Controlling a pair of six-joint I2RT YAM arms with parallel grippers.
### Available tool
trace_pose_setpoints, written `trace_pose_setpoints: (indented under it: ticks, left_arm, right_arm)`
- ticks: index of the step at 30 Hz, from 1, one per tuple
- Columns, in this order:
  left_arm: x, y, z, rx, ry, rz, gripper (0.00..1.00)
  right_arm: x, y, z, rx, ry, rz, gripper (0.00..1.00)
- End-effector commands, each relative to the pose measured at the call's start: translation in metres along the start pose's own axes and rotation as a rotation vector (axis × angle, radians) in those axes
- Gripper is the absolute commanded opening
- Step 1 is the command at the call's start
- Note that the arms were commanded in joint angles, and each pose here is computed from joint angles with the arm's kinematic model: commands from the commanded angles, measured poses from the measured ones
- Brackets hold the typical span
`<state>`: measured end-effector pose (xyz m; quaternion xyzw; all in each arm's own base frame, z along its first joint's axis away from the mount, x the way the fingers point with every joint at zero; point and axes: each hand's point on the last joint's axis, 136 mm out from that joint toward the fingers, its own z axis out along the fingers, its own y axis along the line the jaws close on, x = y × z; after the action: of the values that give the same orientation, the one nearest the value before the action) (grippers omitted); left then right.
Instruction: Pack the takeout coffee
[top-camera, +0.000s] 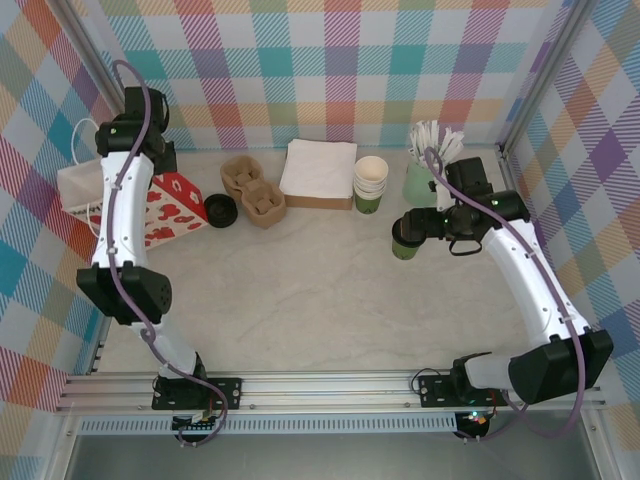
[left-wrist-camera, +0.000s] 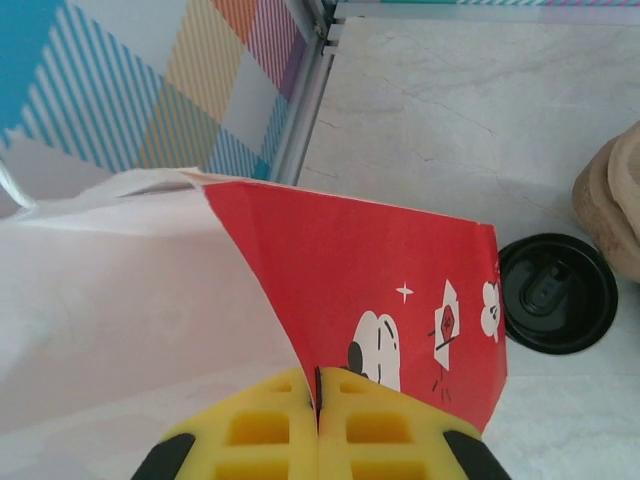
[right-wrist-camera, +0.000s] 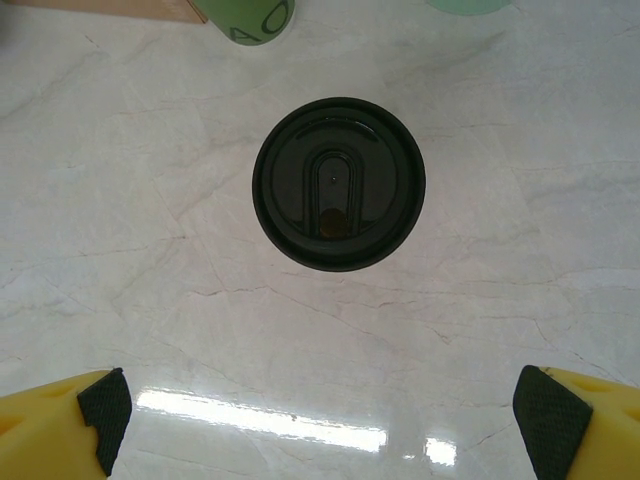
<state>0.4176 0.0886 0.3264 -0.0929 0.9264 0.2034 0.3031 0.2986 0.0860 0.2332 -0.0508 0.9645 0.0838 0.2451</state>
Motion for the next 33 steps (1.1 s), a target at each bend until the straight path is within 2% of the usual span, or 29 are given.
trace_pose_setpoints:
  ticks: [1,8,14,20,25,33]
  left_arm:
    - [-0.004,0.004,-0.033,-0.032,-0.084,0.051,0.00]
    - [0.001,-0.015,-0.088,-0.014,-0.196,0.164,0.00]
    - [0.011,-0.058,-0.145,0.109,-0.308,0.292,0.00]
    - [0.044,-0.103,-0.188,0.236,-0.349,0.464,0.00]
    - [0.077,-0.142,-0.210,0.321,-0.354,0.615,0.00]
    - [0.142,-0.235,-0.250,0.505,-0.377,0.899,0.00]
  right_arm:
    - [-0.002,0.005,-0.011,-0.035,-0.038,0.018,1.00]
    - [-0.004,0.009,-0.020,-0.058,-0.060,0.028,1.00]
    - [-0.006,0.014,-0.026,-0.085,-0.081,0.040,1.00]
    - [-0.003,0.014,-0.028,-0.085,-0.081,0.047,1.00]
    - [-0.003,0.014,-0.026,-0.089,-0.074,0.049,1.00]
    - [0.001,0.009,-0.021,-0.063,-0.058,0.064,1.00]
